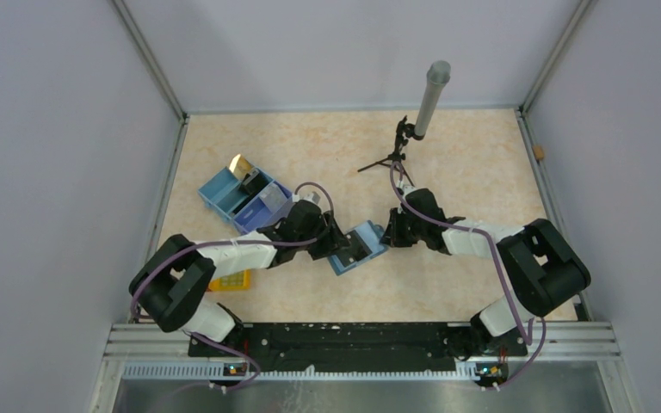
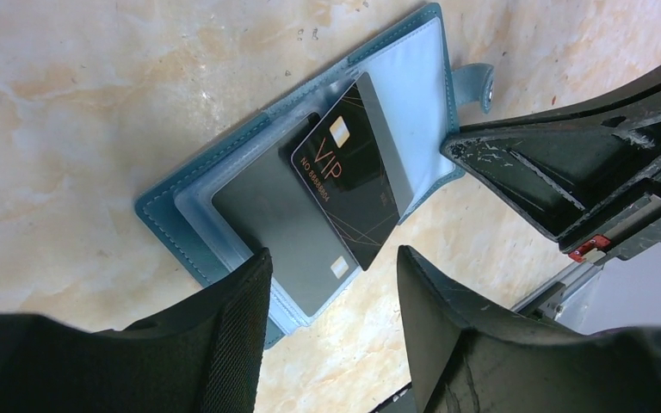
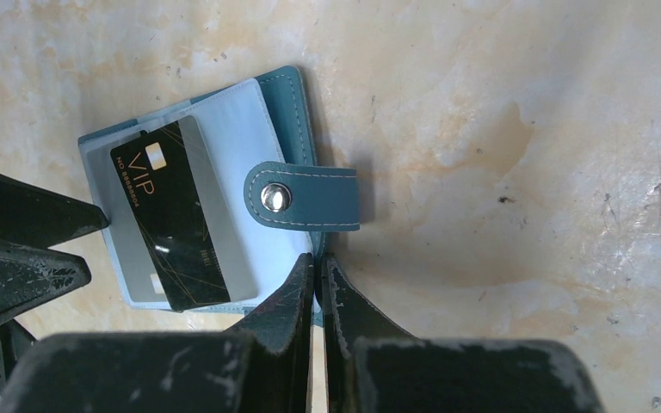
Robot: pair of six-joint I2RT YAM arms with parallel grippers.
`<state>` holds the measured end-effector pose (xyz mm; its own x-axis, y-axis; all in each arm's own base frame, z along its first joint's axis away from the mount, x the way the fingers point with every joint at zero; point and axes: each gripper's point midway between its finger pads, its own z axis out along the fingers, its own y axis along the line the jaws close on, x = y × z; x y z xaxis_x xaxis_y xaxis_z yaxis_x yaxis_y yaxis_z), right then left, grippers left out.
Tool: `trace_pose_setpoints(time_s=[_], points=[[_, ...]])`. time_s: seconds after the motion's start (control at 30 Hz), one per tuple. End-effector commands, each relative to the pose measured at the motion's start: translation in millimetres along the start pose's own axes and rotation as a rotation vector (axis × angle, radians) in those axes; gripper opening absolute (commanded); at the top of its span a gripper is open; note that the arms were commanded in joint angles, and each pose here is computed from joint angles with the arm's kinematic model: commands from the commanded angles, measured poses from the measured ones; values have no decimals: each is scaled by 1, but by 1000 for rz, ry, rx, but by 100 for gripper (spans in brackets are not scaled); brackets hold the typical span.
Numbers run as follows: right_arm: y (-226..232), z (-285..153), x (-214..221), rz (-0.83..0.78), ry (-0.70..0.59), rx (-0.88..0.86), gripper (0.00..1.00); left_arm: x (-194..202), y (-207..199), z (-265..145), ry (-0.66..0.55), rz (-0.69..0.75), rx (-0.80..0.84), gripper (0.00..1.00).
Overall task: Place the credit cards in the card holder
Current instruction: Insert the credit card into the card holder.
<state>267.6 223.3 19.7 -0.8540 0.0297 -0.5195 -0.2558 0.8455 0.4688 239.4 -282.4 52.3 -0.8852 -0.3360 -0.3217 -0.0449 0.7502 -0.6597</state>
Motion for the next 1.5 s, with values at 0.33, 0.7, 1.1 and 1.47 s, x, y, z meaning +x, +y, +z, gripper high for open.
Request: trace_pose_setpoints(time_s=[0.33,0.7,1.1,1.47], points=[[-14,-2,-6,-11,-26,72,0,0,-23,16,15,-7,54,50],[-8,-5,-7,-11,-23,47,0,-1,-29,33,48,14,45,48],[3,-15,-15,-2,-48,16,15,-5,-38,43,52,11,62,48],[8,-16,-13,24,-49,-15,25,-5,-43,51,54,8,73,48]])
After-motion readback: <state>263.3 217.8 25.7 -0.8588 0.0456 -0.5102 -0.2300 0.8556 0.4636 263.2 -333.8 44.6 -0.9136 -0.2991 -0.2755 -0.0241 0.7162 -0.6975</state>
